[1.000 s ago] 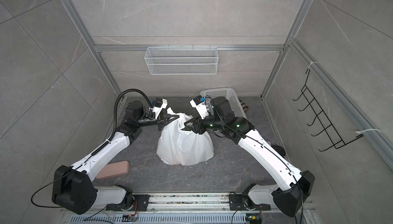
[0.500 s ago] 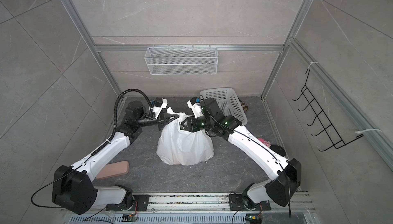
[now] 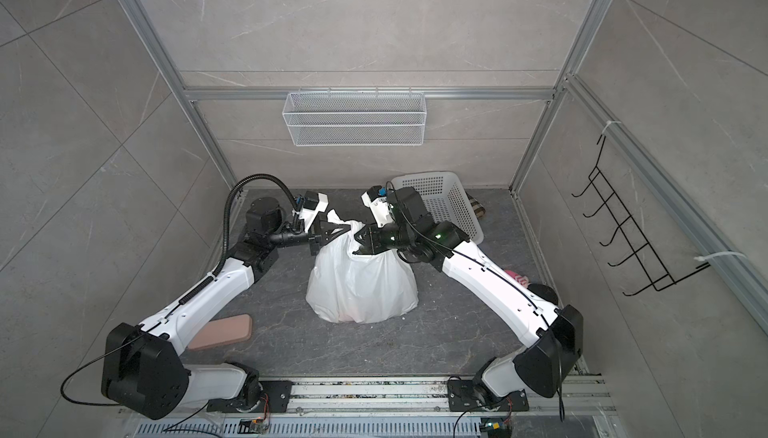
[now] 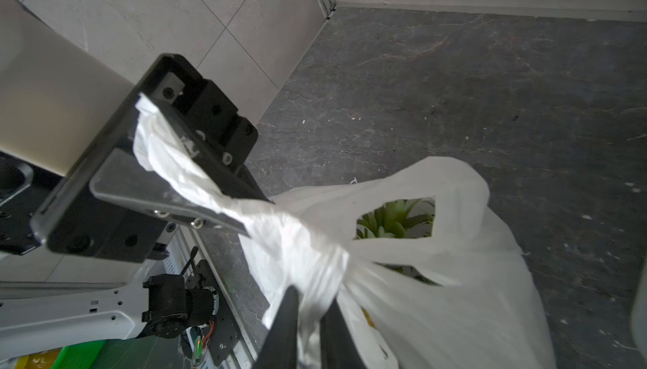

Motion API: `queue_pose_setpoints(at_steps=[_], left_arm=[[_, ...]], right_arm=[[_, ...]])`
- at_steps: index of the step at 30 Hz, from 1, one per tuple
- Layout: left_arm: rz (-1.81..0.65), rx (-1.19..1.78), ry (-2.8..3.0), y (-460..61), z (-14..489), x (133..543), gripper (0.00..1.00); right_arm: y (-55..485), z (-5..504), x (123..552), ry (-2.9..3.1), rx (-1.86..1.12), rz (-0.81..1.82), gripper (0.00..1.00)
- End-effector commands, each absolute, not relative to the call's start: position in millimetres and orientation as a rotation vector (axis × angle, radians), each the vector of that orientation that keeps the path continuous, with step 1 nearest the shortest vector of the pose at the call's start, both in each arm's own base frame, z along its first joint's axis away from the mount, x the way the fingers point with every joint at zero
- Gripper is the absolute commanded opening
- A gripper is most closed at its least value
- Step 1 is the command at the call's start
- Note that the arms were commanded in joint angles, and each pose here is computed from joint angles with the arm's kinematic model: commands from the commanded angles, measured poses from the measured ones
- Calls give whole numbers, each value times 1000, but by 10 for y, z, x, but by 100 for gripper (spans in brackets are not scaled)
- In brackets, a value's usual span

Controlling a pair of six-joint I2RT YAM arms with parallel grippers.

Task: Place the pineapple into a plastic bag & tie a knot
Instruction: Cross the plastic bag at the center of the board.

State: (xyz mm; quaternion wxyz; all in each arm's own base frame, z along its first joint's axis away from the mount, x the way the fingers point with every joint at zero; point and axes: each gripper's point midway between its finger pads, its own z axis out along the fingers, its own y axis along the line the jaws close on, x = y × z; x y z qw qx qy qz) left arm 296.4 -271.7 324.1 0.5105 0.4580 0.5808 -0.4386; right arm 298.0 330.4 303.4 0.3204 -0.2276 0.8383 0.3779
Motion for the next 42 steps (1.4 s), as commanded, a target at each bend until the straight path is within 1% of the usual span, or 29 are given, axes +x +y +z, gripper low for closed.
queue_pose_setpoints(at_steps=[1, 6, 12, 16, 18, 22, 25, 28, 33, 36, 38, 42], left_arm=[[-1026, 1120, 1293, -2724, 3532, 2892, 0], [-1028, 1129, 1287, -2709, 3542, 2830, 0], [-1043, 1159, 1277, -2682, 3535, 2696, 0], [-1051, 1165, 1282, -2668, 3543, 2647, 0], [-1052, 1162, 1291, -2664, 3535, 2646, 0], [-1050, 1155, 1308, -2664, 3506, 2663, 0], [-1048, 1149, 1322, -2664, 3471, 2686, 0], [-1040, 1141, 1327, -2665, 3469, 2715, 0], [-1025, 1125, 1322, -2660, 3491, 2746, 0], [-1023, 1120, 1323, -2653, 3490, 2736, 0], [-1021, 1116, 1324, -2642, 3491, 2720, 0], [-1021, 1111, 1326, -2621, 3488, 2676, 0]], right_arm=[[3450, 3085, 2947, 2169, -666, 1055, 0], [3544, 2942, 2964, 2164, -721, 1062, 0], [3589, 2741, 3115, 2125, -794, 924, 0], [3554, 2681, 3268, 2041, -842, 744, 0], [3510, 2638, 3372, 1990, -848, 601, 0], [3364, 2734, 3652, 1885, -713, 355, 0], [3283, 2856, 3706, 1805, -628, 229, 0], [3377, 2881, 3602, 1758, -650, 259, 0], [3829, 2685, 3114, 1767, -881, 647, 0], [3977, 2592, 2979, 1781, -911, 794, 0], [4023, 2503, 3019, 1804, -888, 812, 0], [4069, 2368, 3229, 1825, -834, 741, 0]])
